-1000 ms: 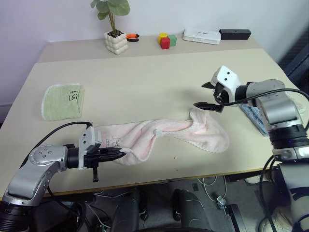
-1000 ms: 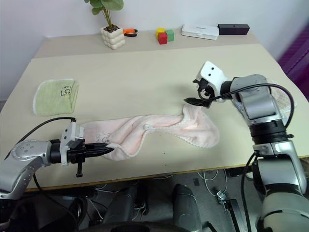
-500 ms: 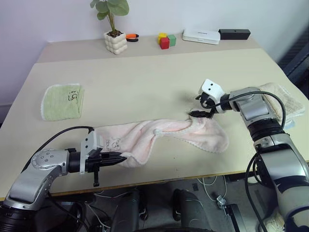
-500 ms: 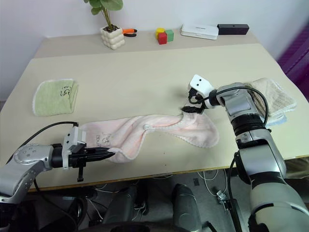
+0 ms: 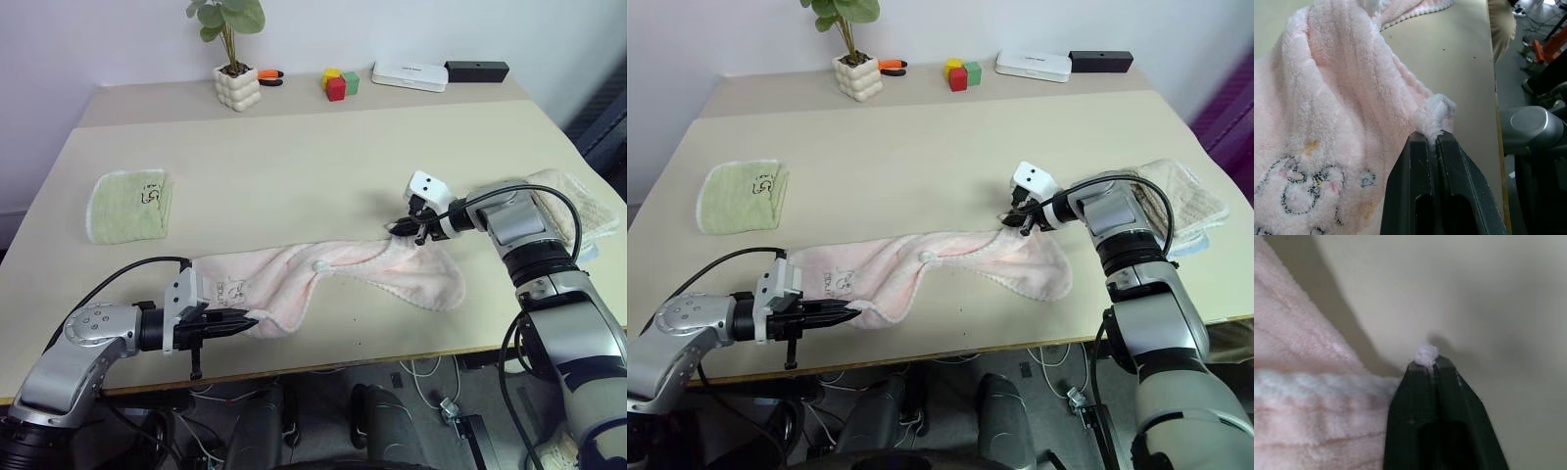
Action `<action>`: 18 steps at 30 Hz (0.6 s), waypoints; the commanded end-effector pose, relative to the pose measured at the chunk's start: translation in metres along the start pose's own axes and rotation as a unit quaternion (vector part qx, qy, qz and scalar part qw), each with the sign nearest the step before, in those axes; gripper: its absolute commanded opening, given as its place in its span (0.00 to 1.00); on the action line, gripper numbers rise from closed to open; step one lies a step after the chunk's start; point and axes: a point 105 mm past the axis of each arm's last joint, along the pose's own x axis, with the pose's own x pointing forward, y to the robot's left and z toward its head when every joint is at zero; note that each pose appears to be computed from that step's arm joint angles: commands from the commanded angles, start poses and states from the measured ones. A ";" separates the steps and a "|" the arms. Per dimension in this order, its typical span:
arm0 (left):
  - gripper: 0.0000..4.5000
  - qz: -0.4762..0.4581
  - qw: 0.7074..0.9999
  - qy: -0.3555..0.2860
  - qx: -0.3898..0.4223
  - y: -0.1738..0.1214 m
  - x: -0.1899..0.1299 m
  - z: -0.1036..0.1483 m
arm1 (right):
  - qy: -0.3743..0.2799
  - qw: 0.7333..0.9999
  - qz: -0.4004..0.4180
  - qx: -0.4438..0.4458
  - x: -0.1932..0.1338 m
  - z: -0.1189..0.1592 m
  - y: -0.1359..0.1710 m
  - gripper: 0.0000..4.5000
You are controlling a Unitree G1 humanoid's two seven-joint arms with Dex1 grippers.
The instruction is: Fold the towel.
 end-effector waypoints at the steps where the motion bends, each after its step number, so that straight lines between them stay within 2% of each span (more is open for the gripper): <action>1: 0.00 0.005 1.000 -0.014 0.023 0.004 -0.002 0.007 | -0.067 0.996 -0.055 0.011 -0.010 0.018 -0.016 0.02; 4: 0.00 0.050 0.996 -0.074 0.030 0.025 -0.009 0.025 | -0.145 0.983 -0.101 0.053 -0.020 0.037 -0.030 0.02; 7: 0.00 0.131 0.980 -0.132 0.078 0.058 -0.021 0.045 | -0.234 0.954 -0.133 0.133 -0.034 0.054 -0.046 0.02; 9: 0.00 0.196 0.963 -0.170 0.069 0.090 -0.033 0.061 | -0.306 0.918 -0.190 0.169 -0.052 0.068 -0.065 0.02; 11: 0.00 0.300 0.927 -0.208 0.085 0.138 -0.050 0.084 | -0.378 0.861 -0.263 0.216 -0.078 0.080 -0.089 0.02; 12: 0.00 0.334 0.914 -0.213 0.088 0.156 -0.055 0.093 | -0.402 0.844 -0.273 0.227 -0.086 0.086 -0.094 0.02; 15: 0.00 0.393 0.875 -0.260 0.109 0.193 -0.067 0.133 | -0.442 0.802 -0.317 0.248 -0.105 0.100 -0.108 0.02; 18: 0.00 0.441 0.842 -0.279 0.137 0.215 -0.078 0.169 | -0.478 0.763 -0.356 0.251 -0.127 0.114 -0.117 0.02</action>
